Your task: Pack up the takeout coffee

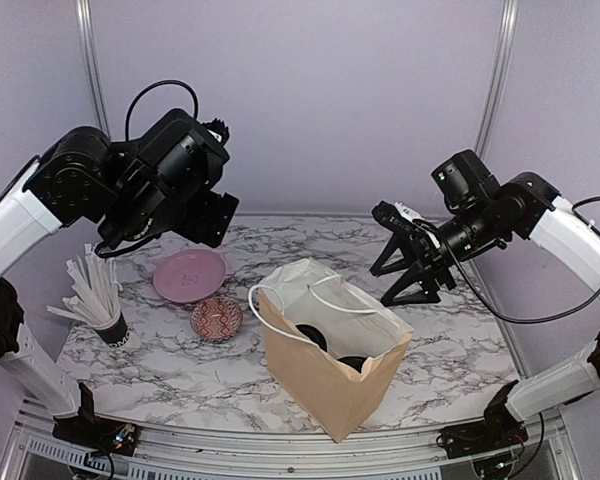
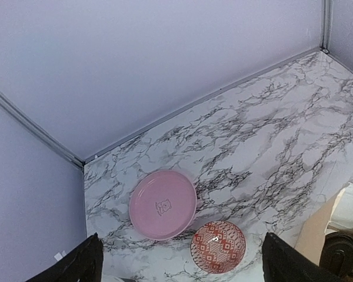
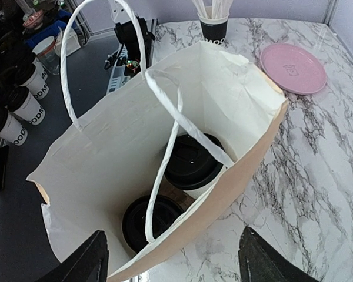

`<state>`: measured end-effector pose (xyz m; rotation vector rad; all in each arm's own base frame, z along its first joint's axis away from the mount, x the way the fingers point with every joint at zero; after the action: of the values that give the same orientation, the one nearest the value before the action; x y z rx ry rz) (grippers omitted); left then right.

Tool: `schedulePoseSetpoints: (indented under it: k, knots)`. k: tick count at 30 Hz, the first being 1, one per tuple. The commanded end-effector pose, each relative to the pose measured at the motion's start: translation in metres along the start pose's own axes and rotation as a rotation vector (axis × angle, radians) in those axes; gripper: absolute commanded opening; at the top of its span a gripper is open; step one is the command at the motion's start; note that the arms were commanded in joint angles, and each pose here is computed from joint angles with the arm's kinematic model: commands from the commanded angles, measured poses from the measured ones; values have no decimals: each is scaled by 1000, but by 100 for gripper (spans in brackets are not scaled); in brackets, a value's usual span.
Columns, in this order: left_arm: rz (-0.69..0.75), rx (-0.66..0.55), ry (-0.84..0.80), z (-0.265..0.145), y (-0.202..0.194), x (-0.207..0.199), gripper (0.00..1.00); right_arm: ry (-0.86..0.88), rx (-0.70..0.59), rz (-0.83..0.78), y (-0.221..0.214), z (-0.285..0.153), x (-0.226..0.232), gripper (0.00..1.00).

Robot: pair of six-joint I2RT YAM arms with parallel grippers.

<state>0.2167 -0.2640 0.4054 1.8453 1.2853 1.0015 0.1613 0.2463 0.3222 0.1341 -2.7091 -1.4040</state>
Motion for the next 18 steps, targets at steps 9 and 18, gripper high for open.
schedulePoseSetpoints:
  k: [9, 18]
  knots:
    - [-108, 37, 63, -2, -20, 26, 93, -67, 138, 119, 4, 15, -27, 60]
    - [-81, 59, 72, 5, -26, 19, 93, -57, 187, 127, 2, 26, -33, 42]
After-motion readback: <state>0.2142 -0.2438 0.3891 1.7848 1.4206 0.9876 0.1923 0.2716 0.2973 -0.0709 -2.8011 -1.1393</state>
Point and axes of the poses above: each gripper's point midway between its finger pads, its own z axis out along the fingers, its own x axis along the line the jaws close on, y = z × x, the point moved 3 cm from there along -z, back along the fingers, and after that the axes turned 9 degrees about -z, right-handed, at the moved point
